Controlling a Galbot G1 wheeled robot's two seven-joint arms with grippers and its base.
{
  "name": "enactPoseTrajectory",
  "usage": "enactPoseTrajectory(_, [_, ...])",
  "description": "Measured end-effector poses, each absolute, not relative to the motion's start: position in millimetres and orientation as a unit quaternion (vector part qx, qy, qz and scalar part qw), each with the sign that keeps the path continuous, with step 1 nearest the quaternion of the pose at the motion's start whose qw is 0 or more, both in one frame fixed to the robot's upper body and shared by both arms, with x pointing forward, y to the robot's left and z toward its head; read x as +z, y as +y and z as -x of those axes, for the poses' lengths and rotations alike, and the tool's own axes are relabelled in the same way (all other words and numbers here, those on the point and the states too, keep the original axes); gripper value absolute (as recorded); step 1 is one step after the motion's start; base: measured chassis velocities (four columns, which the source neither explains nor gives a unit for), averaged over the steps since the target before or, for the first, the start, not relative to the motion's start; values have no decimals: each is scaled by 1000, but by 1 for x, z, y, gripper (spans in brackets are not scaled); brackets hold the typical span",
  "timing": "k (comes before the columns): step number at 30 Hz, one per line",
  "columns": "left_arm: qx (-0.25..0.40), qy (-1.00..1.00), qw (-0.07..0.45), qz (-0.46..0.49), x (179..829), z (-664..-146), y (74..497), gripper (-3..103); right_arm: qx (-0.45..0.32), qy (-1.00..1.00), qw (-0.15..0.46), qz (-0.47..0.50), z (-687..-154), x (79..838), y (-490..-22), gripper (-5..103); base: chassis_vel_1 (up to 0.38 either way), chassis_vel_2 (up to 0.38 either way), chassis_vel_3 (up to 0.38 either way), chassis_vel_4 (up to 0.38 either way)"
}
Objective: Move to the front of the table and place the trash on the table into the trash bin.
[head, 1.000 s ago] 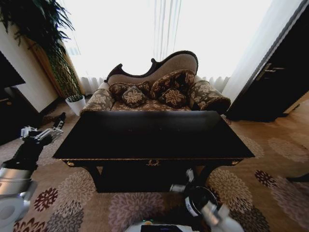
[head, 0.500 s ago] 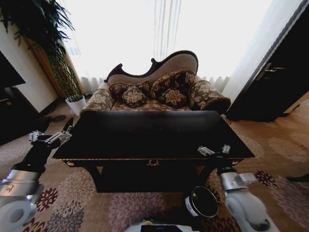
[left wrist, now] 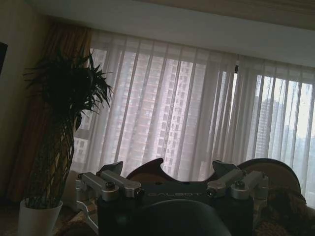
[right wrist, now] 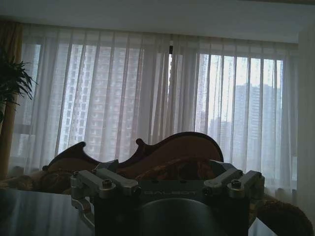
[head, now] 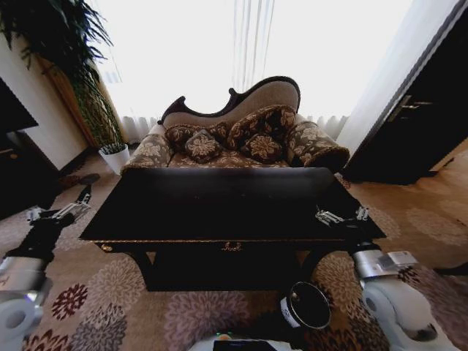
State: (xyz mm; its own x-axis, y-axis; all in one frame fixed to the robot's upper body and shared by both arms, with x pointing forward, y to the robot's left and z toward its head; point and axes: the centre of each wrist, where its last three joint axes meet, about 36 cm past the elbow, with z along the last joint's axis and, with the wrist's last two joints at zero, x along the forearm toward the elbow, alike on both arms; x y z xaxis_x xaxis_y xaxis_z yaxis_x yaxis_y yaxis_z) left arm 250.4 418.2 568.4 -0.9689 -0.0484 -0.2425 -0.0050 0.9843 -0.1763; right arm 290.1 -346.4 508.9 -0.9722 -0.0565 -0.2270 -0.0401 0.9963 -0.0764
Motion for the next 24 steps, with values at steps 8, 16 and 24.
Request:
enactPoseTrajectory(8, [-86,988,125,5,567,-250,416,100,-30,992,116,32,-287,508,-346,100,0,0,0,0])
enactPoseTrajectory(16, [-83,988,127,2,568,-249,414,100,-30,992,118,38,-287,504,-349,100,17,-19,-23,23])
enactPoseTrajectory(24, [-78,989,126,1,568,-249,413,100,-27,992,116,43,-288,499,-349,100,132,-128,-149,155])
